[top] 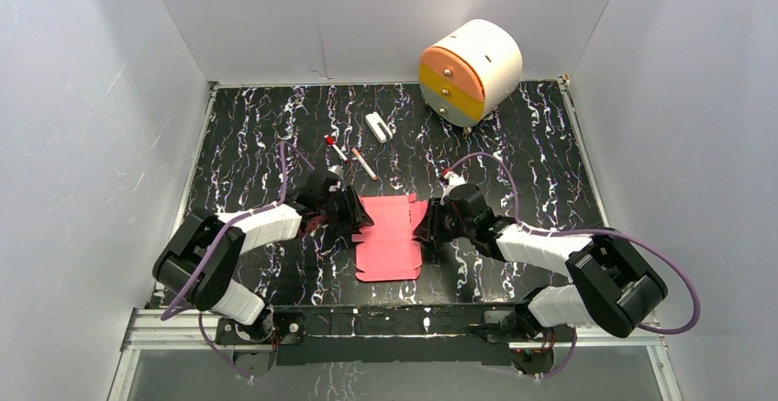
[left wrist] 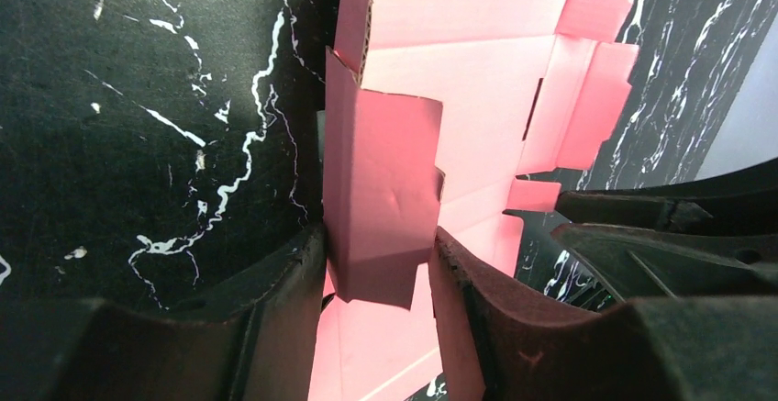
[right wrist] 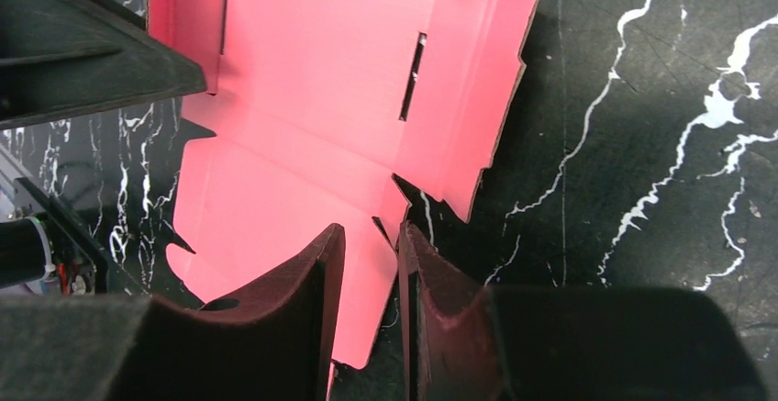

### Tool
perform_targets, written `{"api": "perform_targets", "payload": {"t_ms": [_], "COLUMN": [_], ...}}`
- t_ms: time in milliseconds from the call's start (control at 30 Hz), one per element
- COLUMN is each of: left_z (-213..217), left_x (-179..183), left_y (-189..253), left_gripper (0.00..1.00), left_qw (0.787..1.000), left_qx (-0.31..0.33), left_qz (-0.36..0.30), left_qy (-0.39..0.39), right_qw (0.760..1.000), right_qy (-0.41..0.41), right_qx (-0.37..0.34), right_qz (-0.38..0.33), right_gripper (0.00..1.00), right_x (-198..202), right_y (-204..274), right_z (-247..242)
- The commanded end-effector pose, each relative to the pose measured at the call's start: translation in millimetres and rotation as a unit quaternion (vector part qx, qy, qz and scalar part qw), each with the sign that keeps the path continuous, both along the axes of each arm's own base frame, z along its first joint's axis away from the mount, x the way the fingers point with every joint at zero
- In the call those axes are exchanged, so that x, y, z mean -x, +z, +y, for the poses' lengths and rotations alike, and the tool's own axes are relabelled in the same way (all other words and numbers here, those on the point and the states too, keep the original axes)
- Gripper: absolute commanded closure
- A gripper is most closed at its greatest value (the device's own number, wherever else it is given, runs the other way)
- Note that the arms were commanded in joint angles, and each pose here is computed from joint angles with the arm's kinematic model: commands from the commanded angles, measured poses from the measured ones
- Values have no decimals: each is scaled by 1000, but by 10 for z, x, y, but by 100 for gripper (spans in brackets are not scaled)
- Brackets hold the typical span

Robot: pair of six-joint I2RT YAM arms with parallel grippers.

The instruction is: Fold the paper box

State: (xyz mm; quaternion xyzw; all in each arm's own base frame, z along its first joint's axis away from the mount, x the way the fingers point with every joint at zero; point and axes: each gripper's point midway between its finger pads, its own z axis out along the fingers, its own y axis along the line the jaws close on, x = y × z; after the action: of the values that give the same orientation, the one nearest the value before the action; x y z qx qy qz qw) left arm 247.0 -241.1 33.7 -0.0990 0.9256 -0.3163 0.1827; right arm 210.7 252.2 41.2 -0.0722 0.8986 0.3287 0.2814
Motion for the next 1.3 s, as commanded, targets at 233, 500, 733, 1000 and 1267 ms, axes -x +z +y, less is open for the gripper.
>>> {"api": "perform_targets", "payload": {"t_ms": [233,500,733,1000,1267], "left_z": [-104,-115,78,308,359], "left_x": [-68,-75,-105,105,320], "left_y": [112,120,263,278,121], "left_gripper": [59,58,50,43,38], "left_qw": [1000,1000,999,998,999], "left_qx": [19,21,-26,-60,-46], "left_qz": [-16,-16,-42,-30,2], "left_qy": [-14,-15,-4,3,11], "right_qw": [995,996,999,999,1000], "right_qy": [45,56,-5,-1,5], "right_qx": [-77,-70,-3,9,-4], "right_qz": [-39,-21,-33,-34,-24], "right_gripper": [66,67,64,60,59], "right_x": [-119,-150,-253,-234,-232], "right_y": [428,314,246,206,145], "right_z": [347,425,140,100,172]}}
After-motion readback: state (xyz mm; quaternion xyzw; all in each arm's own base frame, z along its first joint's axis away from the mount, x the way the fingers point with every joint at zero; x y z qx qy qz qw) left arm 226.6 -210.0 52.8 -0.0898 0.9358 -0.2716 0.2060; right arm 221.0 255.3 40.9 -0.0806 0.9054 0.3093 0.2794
